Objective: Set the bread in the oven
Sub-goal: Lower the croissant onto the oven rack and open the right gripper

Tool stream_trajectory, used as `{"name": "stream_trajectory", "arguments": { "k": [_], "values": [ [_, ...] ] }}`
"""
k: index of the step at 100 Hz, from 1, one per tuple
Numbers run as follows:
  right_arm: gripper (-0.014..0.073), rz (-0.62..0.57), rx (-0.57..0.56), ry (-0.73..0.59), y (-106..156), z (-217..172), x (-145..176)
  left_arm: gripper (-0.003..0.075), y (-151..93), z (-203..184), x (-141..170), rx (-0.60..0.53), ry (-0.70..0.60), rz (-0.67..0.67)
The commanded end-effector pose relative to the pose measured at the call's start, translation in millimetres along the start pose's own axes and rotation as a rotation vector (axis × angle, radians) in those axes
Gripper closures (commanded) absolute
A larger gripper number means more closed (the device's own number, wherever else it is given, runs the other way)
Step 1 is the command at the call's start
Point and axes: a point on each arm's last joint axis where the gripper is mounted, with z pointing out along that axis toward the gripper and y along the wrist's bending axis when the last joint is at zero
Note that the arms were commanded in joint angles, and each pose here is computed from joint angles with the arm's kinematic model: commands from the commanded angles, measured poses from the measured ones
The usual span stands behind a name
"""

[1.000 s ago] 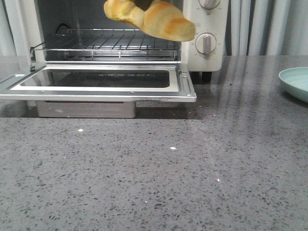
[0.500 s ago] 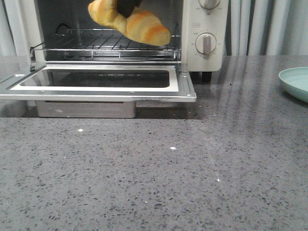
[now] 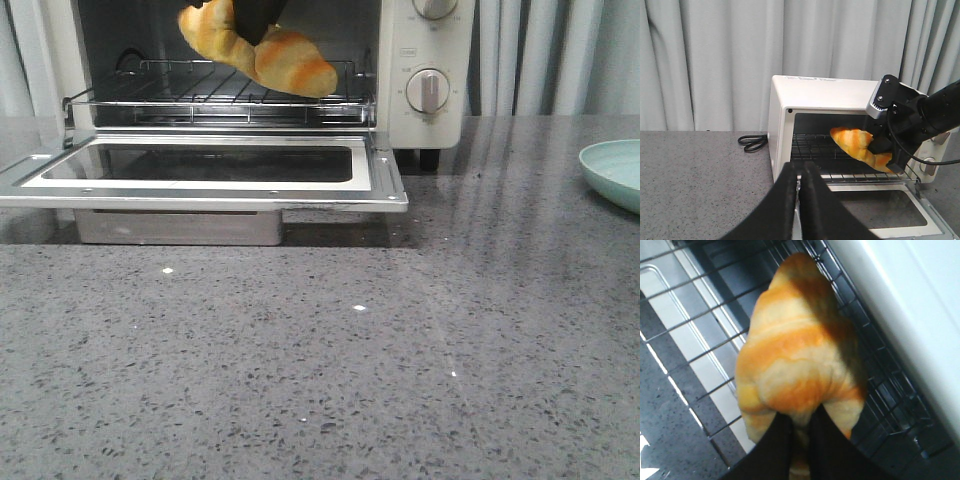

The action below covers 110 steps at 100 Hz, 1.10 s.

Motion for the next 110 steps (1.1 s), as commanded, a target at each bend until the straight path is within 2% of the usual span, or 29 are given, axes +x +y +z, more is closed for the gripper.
{"name": "stream_trajectory", "arguments": {
  "k": [1,13,20,30,37,77,110],
  "values": [
    [0.0666,-0.003,0.065,-0.126,-13.7,-27.6,-14.9,0.0741,-2.6,-0.9,-13.8,0.019,-0.085,-0.008],
    [0.0579,-0.004,0.069,-0.138,-14.1,-27.7,-16.0,0.0741,-2.6,-0.9,-13.6,0.018,-0.083,-0.008],
    [0.0449,-0.004,0.069,-0.138,-14.1,-27.7,-16.0,0.0741,-2.5,-0.9,-13.3,0.018,-0.079,-0.008],
    [0.0198,-0.005,0.07,-0.142,-14.2,-27.8,-16.4,0.0741,-2.6,-0.9,-13.3,0.019,-0.079,-0.01],
    [0.0104,-0.005,0.071,-0.145,-14.3,-27.8,-16.6,0.0741,-2.6,-0.9,-13.3,0.019,-0.079,-0.01],
    [0.0109,-0.008,0.07,-0.155,-12.5,-31.5,-18.6,0.0741,-2.0,-0.7,-11.3,0.013,-0.057,-0.01],
    [0.0109,-0.044,0.027,-0.189,12.7,-62.2,-32.5,0.0742,-0.4,-15.3,-11.3,0.014,-0.101,-0.01]
  ]
}}
